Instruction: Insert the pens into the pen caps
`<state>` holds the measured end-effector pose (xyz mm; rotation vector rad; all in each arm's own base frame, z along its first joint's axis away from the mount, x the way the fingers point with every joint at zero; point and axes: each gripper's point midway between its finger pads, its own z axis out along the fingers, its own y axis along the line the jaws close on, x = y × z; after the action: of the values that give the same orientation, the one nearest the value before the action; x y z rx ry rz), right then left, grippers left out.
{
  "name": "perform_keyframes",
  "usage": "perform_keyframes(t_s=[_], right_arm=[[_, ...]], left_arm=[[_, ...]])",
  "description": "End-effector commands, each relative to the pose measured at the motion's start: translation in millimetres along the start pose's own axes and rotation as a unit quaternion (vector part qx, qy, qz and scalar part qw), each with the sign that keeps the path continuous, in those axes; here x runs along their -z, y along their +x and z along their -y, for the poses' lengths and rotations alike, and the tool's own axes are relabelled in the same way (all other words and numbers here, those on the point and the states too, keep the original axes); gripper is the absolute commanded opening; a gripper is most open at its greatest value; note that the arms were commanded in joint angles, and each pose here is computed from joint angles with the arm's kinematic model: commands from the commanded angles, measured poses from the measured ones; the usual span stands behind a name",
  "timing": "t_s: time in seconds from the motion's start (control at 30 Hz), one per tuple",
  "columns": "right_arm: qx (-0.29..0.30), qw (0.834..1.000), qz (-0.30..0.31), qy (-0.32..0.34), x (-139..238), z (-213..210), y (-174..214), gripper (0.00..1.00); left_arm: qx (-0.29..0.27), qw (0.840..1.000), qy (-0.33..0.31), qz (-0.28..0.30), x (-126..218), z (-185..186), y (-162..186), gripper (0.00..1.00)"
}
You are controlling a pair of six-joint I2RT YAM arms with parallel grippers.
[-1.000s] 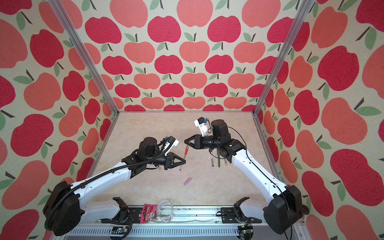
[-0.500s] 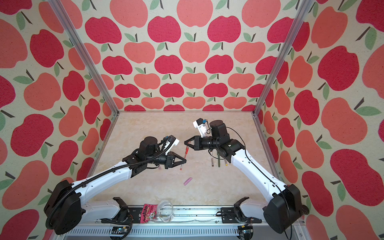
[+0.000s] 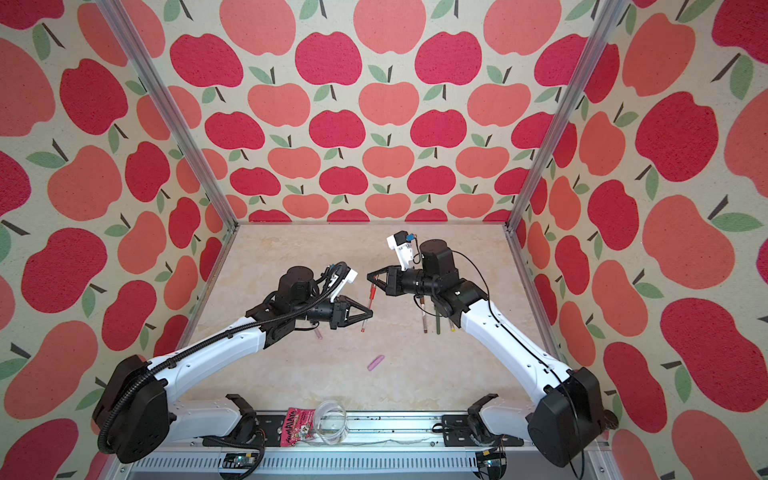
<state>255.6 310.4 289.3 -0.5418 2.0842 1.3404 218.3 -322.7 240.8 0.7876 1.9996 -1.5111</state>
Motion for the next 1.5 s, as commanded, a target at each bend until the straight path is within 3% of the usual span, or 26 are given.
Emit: perform_keyframes(t_s=[0.0, 0.6, 0.83, 1.03, 1.27, 1.47], right_arm=[[-0.07, 0.989, -0.133, 0.001, -15.1, 12.7, 84.4, 0.0], [-0.11, 0.978, -0.179, 0.0, -29.8, 25.0, 145.1, 0.0], [-0.089, 0.982, -0.166, 0.008, -24.6, 22.0, 130.0, 0.03], [-0.073, 0.992, -0.101, -0.002, -9.6, 16.0, 70.9, 0.15], [-0.016, 1.0, 0.003, -0.018, 25.1, -12.2, -21.3, 0.38], [0.015, 0.999, 0.029, 0.001, 50.2, -25.3, -45.2, 0.55]], left_arm=[[-0.143, 0.979, 0.028, 0.143, 27.8, 48.9, -103.7, 0.0], [-0.21, 0.959, 0.02, 0.188, 54.0, 59.0, -163.4, 0.0], [-0.192, 0.965, 0.023, 0.179, 48.5, 48.5, -155.8, 0.0], [-0.141, 0.98, 0.01, 0.143, 36.0, 18.1, -117.2, 0.0], [-0.032, 0.997, -0.032, 0.062, 5.7, -39.1, -20.7, 0.0], [0.03, 0.997, -0.061, 0.045, -7.5, -53.0, 16.3, 0.0]])
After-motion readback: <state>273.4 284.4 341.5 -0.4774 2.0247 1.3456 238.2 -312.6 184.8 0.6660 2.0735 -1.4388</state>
